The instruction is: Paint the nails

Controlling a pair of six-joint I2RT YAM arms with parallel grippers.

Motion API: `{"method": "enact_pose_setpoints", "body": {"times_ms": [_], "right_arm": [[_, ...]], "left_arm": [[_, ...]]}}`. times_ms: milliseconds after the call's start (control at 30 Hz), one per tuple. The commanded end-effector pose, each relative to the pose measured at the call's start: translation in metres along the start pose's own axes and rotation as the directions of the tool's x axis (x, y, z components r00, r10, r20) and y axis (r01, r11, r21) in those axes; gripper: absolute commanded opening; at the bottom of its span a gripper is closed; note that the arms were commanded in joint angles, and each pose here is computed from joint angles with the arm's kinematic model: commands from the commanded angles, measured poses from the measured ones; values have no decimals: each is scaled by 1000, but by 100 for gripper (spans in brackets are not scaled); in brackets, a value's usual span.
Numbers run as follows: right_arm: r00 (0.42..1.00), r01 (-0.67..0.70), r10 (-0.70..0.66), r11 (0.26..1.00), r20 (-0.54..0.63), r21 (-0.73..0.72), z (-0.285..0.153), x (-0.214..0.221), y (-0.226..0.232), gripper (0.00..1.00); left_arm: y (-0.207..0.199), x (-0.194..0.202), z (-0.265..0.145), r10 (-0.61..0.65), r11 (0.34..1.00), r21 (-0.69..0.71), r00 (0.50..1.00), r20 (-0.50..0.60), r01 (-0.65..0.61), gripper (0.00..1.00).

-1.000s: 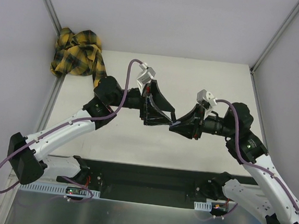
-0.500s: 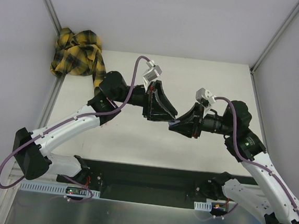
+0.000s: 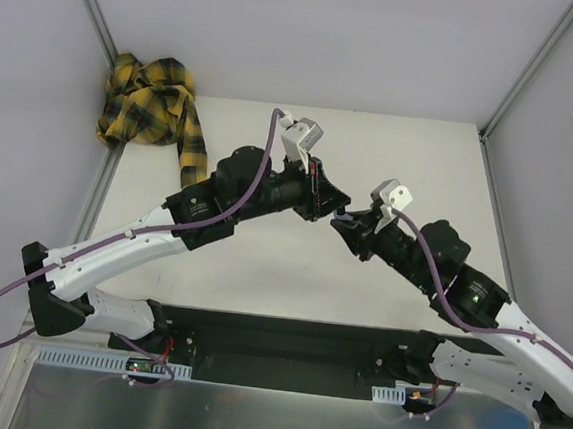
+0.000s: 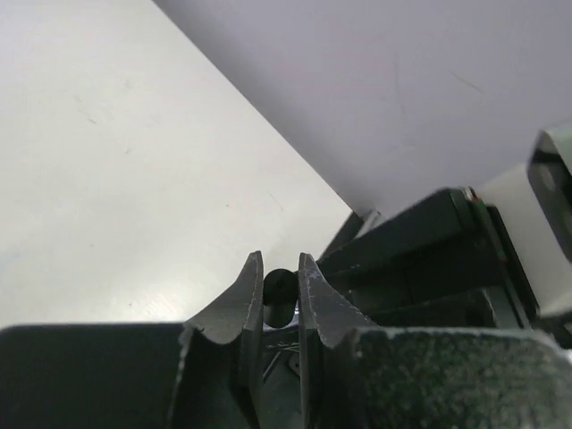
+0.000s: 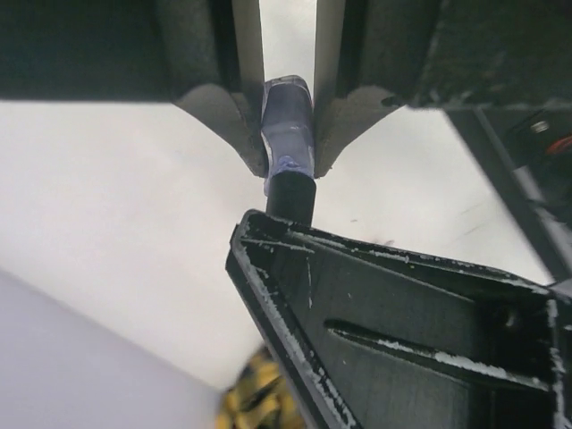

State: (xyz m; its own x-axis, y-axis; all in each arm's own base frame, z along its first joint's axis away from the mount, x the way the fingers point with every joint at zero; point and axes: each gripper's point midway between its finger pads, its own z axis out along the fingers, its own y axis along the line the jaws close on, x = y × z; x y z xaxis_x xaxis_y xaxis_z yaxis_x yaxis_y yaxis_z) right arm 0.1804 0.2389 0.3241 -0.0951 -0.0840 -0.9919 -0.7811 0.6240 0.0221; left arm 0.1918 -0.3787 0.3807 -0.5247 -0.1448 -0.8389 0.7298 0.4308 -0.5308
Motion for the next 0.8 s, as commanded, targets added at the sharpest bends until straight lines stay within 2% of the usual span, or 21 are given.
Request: {"method": "enact_pose_setpoints", "body": {"times_ms": [0, 100, 233, 267, 300, 367, 400, 467, 533, 567, 600, 633, 667, 767], "right_arm": [[984, 97, -141, 938, 111, 332, -5, -37, -44, 0], [977, 153, -185, 955, 105, 255, 3, -34, -32, 0], [979, 135, -157, 976, 129, 170, 4, -32, -25, 0], [981, 129, -143, 986, 134, 106, 5, -32, -16, 0], [983, 117, -130, 988, 133, 101, 4, -33, -21, 0], [989, 85, -87, 996, 119, 24, 4, -30, -13, 0], [990, 75, -76, 997, 118, 12, 3, -30, -15, 0], [994, 51, -44, 996, 101, -70, 1, -27, -5, 0], [995, 22, -12, 995, 101, -96, -2, -29, -8, 0], [995, -5, 22, 984, 93, -179, -5, -28, 5, 0], [995, -19, 37, 981, 92, -195, -7, -28, 3, 0], [994, -32, 54, 973, 91, -231, -9, -31, 7, 1], [995, -43, 72, 944, 76, -328, -14, -32, 22, 0], [991, -104, 132, 881, 30, -462, -22, -38, 39, 0]], "left_arm": [[33, -25, 5, 6, 950, -312, 992, 127, 34, 0], [30, -26, 13, -14, 950, -307, 993, 118, 50, 0], [28, -25, 12, -13, 954, -295, 994, 106, 44, 0], [25, -21, 11, -2, 962, -273, 996, 84, 25, 10], [19, -24, 6, 7, 968, -249, 996, 85, 14, 32], [9, -19, 2, 56, 984, -170, 998, 40, -48, 55], [2, -24, -5, 74, 989, -131, 996, 45, -68, 74], [4, -24, -12, 108, 991, -88, 994, 34, -105, 87], [-14, -29, -26, 111, 993, 45, 993, 43, -113, 97], [2, -29, -29, 77, 996, 41, 996, 43, -78, 98], [-13, -30, -41, 61, 988, 140, 998, 32, -64, 98], [-14, -38, -46, 45, 982, 180, 997, 60, -55, 96], [-14, -33, -49, 6, 976, 218, 999, 47, -16, 95], [-25, -35, -66, 7, 945, 327, 999, 52, -24, 85]]}}
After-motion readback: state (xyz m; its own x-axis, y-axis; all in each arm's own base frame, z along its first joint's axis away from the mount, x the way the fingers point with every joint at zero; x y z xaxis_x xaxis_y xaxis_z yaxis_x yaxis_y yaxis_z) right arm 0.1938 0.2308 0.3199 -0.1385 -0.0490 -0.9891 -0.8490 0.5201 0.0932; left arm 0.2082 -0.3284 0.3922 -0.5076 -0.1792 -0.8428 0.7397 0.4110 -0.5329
